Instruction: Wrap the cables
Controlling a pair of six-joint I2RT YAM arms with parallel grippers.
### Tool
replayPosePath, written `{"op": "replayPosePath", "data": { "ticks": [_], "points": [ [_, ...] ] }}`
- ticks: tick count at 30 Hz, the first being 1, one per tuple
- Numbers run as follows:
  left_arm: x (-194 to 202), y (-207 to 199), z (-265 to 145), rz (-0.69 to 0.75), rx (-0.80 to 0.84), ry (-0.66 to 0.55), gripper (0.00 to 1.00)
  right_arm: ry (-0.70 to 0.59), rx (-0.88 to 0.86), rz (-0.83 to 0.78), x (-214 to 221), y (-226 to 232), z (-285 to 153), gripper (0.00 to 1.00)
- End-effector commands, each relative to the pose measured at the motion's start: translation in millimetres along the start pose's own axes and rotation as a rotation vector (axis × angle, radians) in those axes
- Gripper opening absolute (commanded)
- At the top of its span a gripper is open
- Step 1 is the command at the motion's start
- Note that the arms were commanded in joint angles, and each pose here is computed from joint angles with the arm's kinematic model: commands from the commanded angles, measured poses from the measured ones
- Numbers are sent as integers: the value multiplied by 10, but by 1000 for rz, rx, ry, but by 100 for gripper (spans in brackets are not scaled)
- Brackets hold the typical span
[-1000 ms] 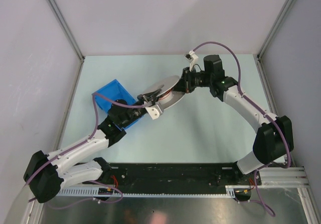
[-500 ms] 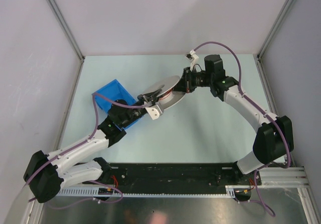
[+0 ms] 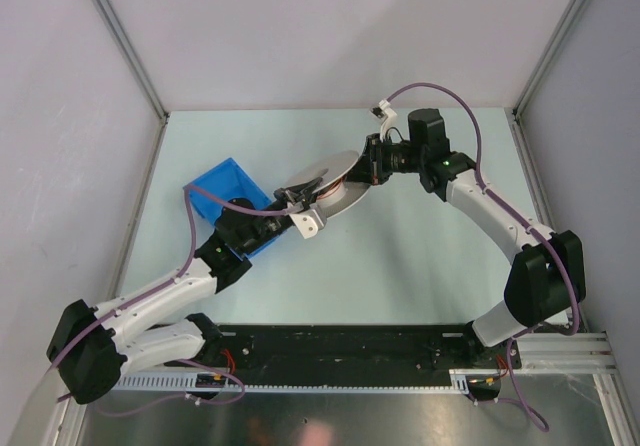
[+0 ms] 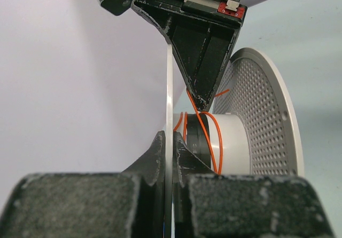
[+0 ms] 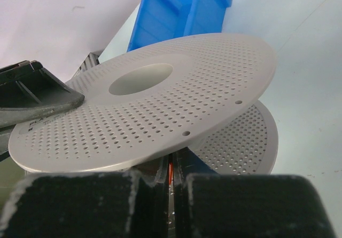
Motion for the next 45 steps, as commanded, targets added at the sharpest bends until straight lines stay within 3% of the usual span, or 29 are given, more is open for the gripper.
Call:
{"op": "replayPosePath", "data": {
  "ticks": [1,13,20,26,36,45],
  "points": [
    [-668,482,-69,75,-159,-262,0,-117,167,16,-254,-400,-90,0],
    [-595,420,112,165,-125,-273,0,-189,196,23,-427,-631,-150,0],
    [-351,401,629,310,-85,-294,0,-310,213,24,-729,-1112,-269,0],
    [-18,370,1184,416,-44,-311,0,-392,257,53,-837,-1694,-273,0],
    [786,248,1937,611,-82,-320,0,-713,176,282,-1092,-2533,-186,0],
    [1526,-33,2323,736,-76,-316,0,-816,248,480,-1140,-3281,124,0]
  ]
}}
Point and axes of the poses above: each gripper's point midway between its finger pads, its own z axis out along the fingers, its own y axis along the line the jaws close on, x = y × z, the point moved 3 cm from there along -z, back along the fingers, and after that the axes turned 8 degrees about z, right-handed, at the moved point
